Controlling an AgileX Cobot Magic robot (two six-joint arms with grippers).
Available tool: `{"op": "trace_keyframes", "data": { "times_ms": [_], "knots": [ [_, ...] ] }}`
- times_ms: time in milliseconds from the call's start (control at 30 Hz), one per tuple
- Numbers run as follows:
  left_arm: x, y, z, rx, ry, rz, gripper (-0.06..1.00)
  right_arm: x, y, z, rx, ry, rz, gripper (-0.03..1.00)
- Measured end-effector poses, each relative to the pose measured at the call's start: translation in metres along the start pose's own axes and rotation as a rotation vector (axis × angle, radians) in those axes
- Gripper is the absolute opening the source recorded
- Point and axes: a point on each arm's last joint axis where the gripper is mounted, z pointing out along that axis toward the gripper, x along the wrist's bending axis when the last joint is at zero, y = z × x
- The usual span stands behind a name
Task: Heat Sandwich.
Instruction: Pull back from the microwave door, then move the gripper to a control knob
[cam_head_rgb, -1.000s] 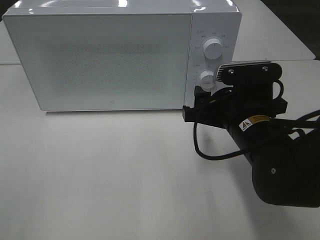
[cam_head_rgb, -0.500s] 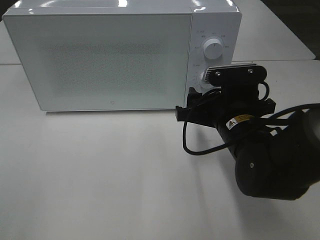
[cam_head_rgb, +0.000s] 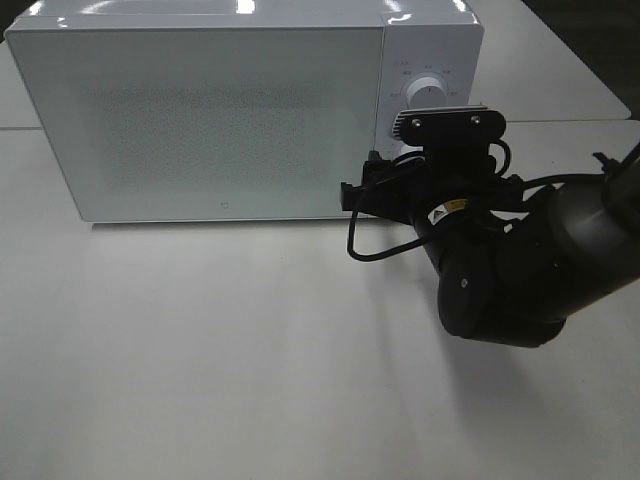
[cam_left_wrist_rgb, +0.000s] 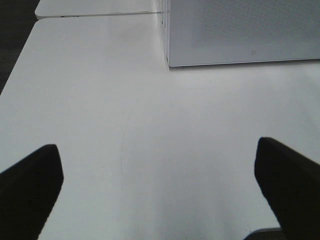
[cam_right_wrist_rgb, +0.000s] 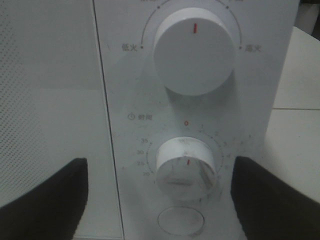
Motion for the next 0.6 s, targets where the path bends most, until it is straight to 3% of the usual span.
{"op": "trace_keyframes", "data": {
  "times_ms": [600],
  "knots": [
    [0.000,0.000,0.000,0.000,0.000,0.000,0.99,-0.001,-0.009,0.021,0.022,-0.020,0.006,0.76]
  ]
}}
